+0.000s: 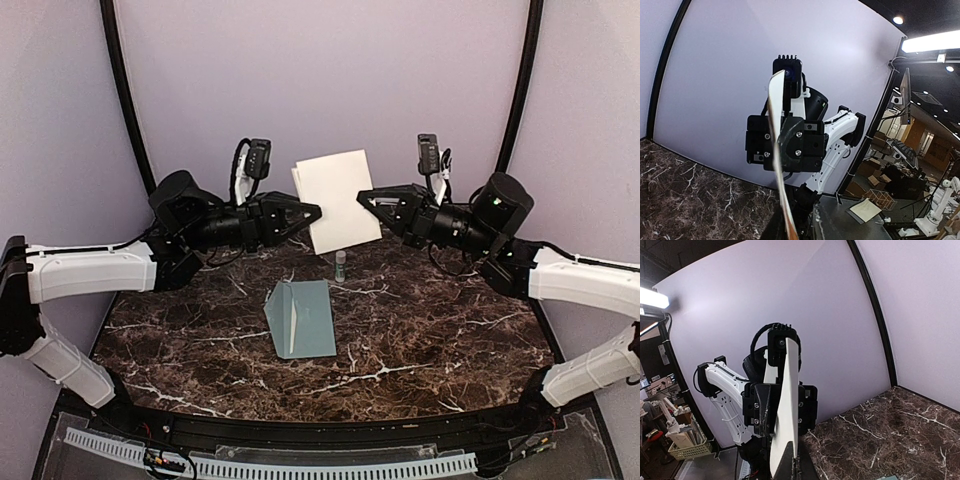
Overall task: Place the letter into the envelope and seal it
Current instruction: Fold the letter.
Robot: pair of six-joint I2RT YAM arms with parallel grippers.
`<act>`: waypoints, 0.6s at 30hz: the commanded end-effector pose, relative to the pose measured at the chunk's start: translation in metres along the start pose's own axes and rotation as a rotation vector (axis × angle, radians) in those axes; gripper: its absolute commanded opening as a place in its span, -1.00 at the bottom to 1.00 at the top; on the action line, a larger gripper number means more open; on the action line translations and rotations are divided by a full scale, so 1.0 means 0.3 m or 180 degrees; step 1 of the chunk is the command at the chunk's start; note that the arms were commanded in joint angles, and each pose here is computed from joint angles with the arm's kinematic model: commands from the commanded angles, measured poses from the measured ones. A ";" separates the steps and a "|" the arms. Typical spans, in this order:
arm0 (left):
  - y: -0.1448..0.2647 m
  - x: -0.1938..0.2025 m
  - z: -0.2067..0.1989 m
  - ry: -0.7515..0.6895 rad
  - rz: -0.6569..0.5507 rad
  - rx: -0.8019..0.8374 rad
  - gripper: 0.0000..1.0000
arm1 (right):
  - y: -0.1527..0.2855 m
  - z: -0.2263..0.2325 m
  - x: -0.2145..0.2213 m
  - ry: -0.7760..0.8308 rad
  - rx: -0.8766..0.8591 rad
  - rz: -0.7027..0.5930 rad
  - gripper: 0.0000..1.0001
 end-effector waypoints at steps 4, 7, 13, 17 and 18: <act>-0.006 -0.032 -0.026 -0.0083 -0.0116 0.0131 -0.88 | 0.003 0.026 -0.015 0.0049 -0.0109 -0.0081 -1.00; -0.007 -0.033 -0.026 -0.0074 -0.0119 0.0140 -0.96 | 0.002 0.026 -0.014 0.0050 -0.0113 -0.0079 -1.00; -0.006 -0.028 -0.008 -0.0029 -0.0110 0.0041 -1.00 | 0.002 0.014 -0.004 0.0053 -0.0031 -0.0047 -1.00; 0.000 -0.018 0.022 -0.0006 -0.0070 -0.0191 -1.00 | 0.002 0.007 -0.002 0.0070 0.0039 -0.0023 -0.88; 0.001 -0.020 0.032 -0.0006 -0.0077 -0.0263 -1.00 | 0.003 0.005 -0.002 0.0076 0.0063 -0.0018 -0.72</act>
Point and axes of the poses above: each gripper's point midway between its finger pads, its own y axis back along the fingers, its own z axis along the line the jaws close on, x = y × z, the point moved 3 cm from there along y, back along the fingers, and after that the axes turned 3 degrees about -y, right-handed, at the moved point
